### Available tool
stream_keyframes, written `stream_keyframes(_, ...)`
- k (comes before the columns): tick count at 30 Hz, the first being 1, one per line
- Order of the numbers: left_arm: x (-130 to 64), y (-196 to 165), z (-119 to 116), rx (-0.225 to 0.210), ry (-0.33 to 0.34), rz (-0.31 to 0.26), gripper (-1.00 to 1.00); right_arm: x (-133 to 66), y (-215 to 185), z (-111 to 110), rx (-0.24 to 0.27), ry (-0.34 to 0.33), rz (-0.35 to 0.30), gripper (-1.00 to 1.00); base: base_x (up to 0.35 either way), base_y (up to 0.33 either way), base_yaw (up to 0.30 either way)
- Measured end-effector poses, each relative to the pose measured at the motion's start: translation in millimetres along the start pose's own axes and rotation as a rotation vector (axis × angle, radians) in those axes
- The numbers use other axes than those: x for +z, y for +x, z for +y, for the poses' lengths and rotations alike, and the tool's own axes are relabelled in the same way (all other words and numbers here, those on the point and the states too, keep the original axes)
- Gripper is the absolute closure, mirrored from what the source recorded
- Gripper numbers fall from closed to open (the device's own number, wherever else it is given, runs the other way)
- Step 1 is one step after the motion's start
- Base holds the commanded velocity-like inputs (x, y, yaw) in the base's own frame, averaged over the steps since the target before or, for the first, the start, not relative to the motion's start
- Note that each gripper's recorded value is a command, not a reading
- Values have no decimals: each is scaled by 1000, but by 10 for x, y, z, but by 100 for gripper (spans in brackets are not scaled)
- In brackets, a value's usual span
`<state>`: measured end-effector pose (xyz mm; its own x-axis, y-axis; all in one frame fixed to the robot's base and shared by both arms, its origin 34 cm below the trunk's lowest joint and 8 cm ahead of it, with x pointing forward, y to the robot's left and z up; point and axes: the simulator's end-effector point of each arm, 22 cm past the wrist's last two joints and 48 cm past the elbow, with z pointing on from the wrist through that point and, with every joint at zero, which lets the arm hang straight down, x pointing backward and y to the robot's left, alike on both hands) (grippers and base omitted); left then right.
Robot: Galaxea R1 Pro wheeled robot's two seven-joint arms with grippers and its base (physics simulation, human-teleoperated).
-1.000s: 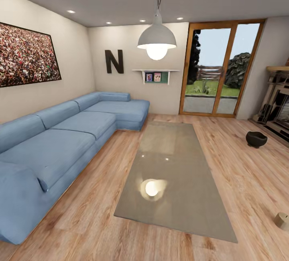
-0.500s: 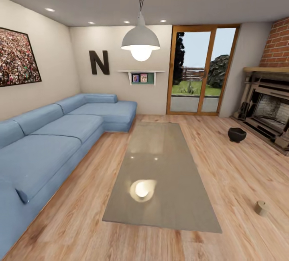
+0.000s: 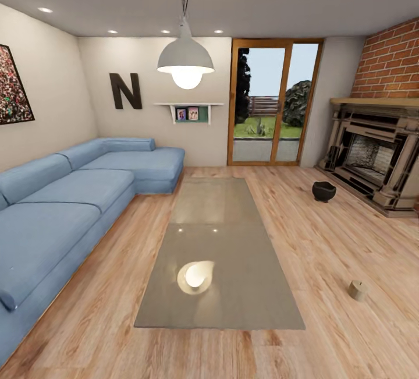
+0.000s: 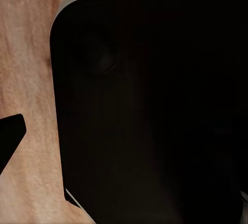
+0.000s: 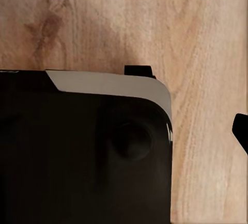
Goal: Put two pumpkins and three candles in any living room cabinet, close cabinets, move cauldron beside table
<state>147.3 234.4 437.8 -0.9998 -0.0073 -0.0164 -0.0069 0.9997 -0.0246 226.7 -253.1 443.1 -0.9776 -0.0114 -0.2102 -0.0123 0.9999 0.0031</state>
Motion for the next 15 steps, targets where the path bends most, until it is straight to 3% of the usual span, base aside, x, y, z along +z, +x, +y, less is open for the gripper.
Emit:
stream_keyframes(7,0,18,0,-3,0,5,-100,1,-1,-20,12,3,-2,-100,0,0,-176)
stream_keyframes(15,0,65,1,-4,0,17,-100,1,49,-25,14,6,11,-100,0,0,-85)
